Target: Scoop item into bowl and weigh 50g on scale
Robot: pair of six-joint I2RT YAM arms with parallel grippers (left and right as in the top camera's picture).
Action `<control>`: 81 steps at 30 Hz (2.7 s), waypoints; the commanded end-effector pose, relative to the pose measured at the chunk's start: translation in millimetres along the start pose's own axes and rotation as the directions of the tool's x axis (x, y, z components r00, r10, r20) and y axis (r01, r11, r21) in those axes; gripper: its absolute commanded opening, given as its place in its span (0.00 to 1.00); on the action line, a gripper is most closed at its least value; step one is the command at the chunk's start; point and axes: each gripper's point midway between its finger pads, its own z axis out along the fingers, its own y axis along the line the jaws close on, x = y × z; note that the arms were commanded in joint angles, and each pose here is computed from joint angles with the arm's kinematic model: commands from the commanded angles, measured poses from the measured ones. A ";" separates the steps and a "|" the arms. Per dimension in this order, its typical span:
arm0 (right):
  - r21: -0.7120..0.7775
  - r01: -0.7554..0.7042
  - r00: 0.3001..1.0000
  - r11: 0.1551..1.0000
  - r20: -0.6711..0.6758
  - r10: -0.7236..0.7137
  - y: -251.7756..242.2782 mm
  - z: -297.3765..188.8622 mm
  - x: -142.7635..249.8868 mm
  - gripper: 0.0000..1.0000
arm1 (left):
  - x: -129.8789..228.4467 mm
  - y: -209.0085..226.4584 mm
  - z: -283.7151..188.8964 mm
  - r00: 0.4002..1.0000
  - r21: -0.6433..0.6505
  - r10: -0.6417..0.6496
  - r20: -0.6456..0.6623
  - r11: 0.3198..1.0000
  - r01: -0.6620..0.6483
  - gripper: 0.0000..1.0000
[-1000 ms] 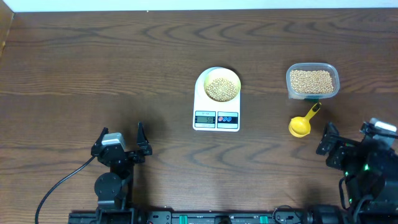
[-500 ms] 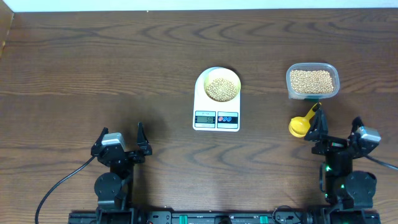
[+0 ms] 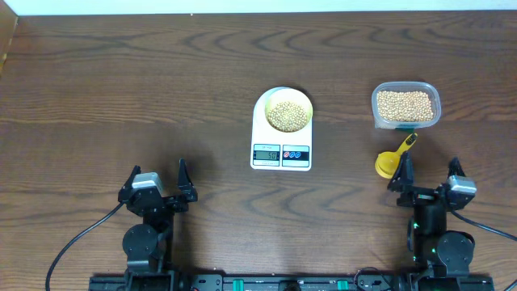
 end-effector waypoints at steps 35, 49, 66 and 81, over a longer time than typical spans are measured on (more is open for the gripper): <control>-0.026 0.156 0.978 0.987 -0.136 -0.158 -5.8 -2.3 34.1 0.99 | 16.7 7.0 0.7 0.999 -0.032 0.014 -0.051 0.999 -0.016 0.98; -0.026 0.156 0.978 0.987 -0.136 -0.158 -5.7 -2.3 34.1 0.99 | 16.7 7.0 0.7 0.999 -0.032 0.014 -0.051 0.999 -0.016 0.98; -0.026 0.156 0.978 0.987 -0.138 -0.158 -5.8 -2.3 34.4 0.99 | 16.7 7.0 0.7 0.999 -0.032 0.014 -0.051 0.999 -0.016 0.97; -0.026 0.156 0.978 0.987 -0.138 -0.158 -5.8 -2.3 34.4 0.99 | 16.7 7.0 0.7 0.999 -0.032 0.014 -0.051 0.999 -0.016 0.98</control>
